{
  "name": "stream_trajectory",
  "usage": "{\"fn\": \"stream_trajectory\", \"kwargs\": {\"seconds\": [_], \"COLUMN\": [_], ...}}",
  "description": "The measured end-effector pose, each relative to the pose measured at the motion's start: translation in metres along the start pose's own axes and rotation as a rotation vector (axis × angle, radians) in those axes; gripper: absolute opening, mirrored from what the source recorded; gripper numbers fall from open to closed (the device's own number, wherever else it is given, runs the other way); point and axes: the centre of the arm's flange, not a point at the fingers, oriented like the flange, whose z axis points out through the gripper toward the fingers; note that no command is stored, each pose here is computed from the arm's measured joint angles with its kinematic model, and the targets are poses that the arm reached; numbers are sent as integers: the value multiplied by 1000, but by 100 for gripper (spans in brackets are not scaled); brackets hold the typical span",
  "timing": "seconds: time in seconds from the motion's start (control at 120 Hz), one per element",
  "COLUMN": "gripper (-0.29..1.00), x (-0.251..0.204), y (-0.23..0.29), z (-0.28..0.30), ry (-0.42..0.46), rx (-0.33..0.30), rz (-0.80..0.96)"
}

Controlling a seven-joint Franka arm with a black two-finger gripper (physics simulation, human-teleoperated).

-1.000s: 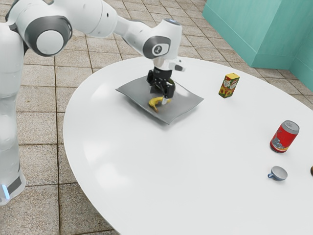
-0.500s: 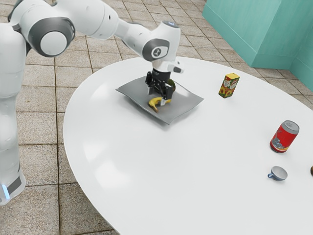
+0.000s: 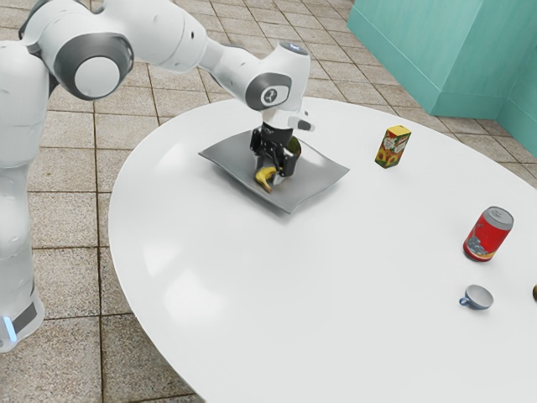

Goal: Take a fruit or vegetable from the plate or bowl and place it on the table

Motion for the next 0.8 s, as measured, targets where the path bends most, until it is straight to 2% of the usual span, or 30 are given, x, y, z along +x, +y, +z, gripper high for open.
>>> {"fn": "stream_trajectory", "kwargs": {"seconds": [0.292,0.575,0.725,0.8], "gripper": [19,17,16,16], "x": [1,1,-11,-26], "y": [-5,-6,7,36], "z": [-2,-8,-84,-108], "ry": [4,13,112,118], "rx": [0,1,-27,-43], "rz": [-8,-9,17,69]}}
